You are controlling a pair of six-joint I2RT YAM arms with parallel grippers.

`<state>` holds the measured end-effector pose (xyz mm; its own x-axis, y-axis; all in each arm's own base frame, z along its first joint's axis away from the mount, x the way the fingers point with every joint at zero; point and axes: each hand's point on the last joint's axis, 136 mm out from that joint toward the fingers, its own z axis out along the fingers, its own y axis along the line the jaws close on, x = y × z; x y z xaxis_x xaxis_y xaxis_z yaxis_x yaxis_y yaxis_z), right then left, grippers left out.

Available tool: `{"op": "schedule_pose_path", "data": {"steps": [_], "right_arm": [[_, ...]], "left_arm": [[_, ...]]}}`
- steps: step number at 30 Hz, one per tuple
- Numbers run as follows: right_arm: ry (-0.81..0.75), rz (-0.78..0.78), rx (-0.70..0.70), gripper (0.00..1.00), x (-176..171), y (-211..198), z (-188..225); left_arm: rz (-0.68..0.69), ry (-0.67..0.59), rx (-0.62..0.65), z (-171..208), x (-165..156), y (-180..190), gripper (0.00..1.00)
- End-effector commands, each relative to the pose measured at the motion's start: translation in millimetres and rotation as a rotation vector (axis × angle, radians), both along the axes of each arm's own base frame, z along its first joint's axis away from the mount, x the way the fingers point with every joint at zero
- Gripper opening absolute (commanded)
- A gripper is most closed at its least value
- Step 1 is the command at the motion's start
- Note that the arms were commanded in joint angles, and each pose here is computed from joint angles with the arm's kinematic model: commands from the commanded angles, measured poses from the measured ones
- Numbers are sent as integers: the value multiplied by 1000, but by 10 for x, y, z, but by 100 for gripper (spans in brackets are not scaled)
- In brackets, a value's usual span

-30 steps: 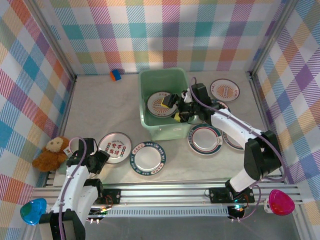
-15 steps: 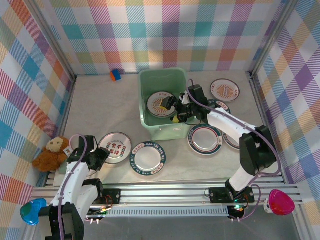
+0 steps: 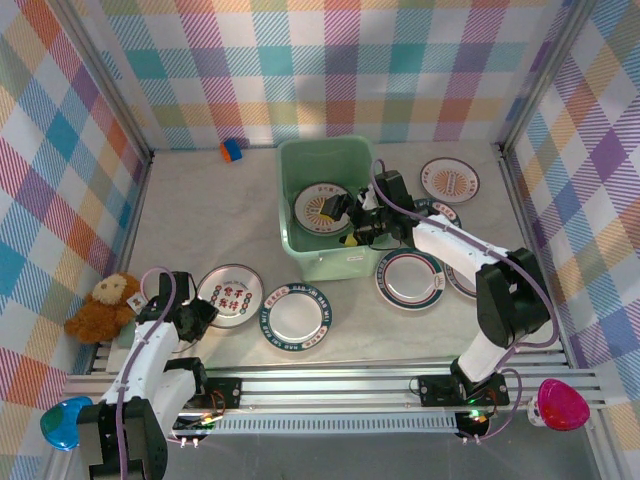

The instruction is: Place the plates into the plastic bin on the countertop

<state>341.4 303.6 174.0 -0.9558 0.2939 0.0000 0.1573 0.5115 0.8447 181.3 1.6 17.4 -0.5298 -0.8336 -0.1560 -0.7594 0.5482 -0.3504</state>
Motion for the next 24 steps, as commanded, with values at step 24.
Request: {"op": "schedule_pose_path", "data": {"steps": [24], "right_arm": [[-53, 1, 22, 99, -69, -19, 217]], "left_arm": [[5, -158, -1, 444, 104, -23, 1]]}}
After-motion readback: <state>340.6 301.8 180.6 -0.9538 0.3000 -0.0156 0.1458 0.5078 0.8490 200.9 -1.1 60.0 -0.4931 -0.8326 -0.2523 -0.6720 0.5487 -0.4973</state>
